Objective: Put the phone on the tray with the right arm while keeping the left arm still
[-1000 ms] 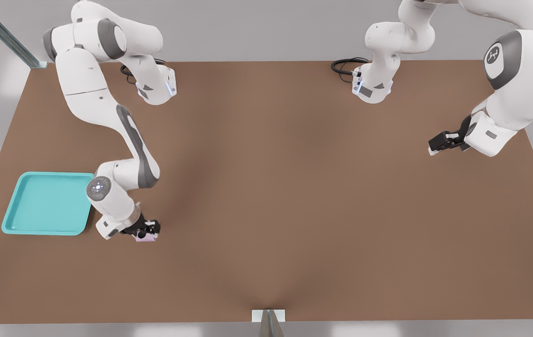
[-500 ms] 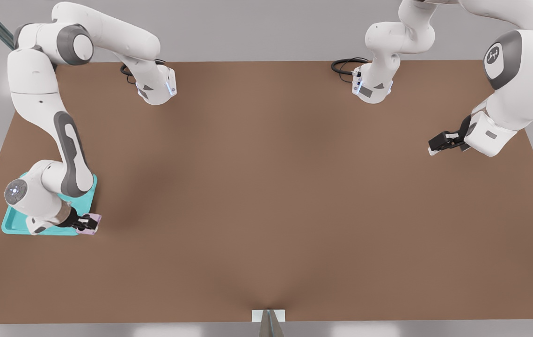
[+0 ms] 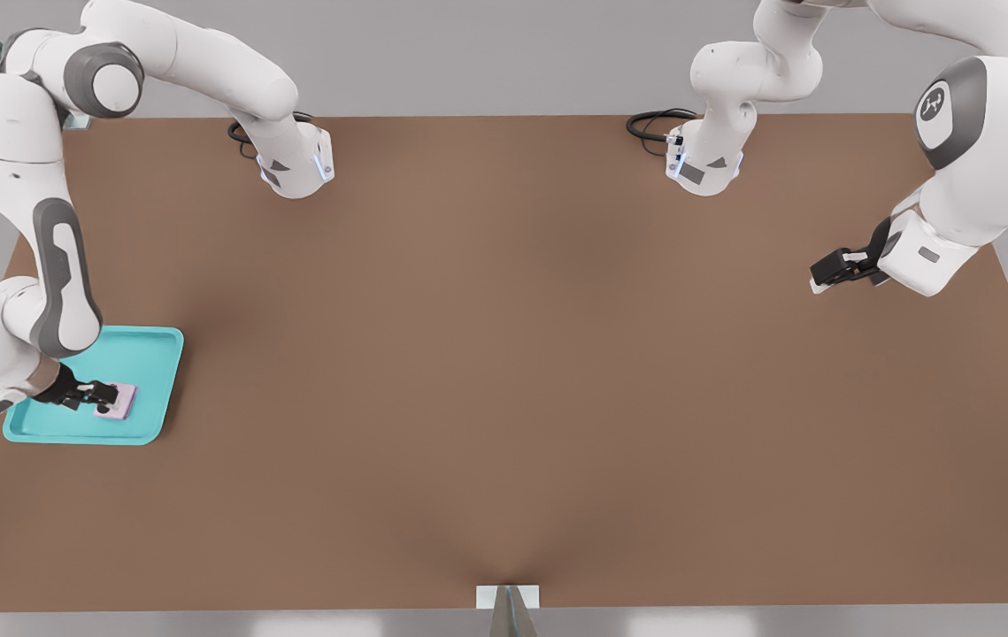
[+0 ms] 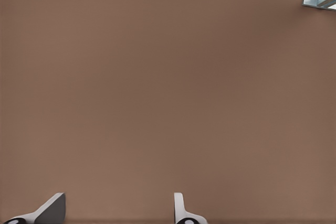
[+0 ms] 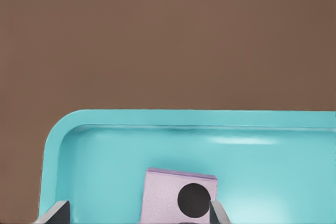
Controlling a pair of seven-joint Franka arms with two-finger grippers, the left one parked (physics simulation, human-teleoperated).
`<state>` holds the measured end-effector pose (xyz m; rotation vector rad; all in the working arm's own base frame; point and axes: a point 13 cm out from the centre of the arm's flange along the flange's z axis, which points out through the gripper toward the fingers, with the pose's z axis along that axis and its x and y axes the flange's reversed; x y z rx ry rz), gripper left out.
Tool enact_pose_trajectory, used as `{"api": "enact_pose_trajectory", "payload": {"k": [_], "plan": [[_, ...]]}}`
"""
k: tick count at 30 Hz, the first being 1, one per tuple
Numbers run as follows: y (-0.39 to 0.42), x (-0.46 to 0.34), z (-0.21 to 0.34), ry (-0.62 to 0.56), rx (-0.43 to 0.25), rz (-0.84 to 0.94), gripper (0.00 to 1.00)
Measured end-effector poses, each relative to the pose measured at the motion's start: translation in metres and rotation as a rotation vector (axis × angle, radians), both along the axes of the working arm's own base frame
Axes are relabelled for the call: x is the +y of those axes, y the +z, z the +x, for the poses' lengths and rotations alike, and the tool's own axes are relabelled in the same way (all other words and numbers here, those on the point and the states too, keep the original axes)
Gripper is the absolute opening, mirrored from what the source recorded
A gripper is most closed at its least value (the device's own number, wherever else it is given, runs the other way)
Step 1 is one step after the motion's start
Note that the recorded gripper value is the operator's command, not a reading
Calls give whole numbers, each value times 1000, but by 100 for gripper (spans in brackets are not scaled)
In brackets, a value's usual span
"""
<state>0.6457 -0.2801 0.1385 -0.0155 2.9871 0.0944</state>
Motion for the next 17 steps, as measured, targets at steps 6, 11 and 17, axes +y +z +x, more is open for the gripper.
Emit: {"api": "enact_pose_trajectory", "payload": {"k": [6, 11, 17], "plan": [[348, 336, 64, 481, -216, -132, 100], [376, 359, -18, 358, -21, -203, 100], [371, 305, -27, 167, 92, -142, 100]]}}
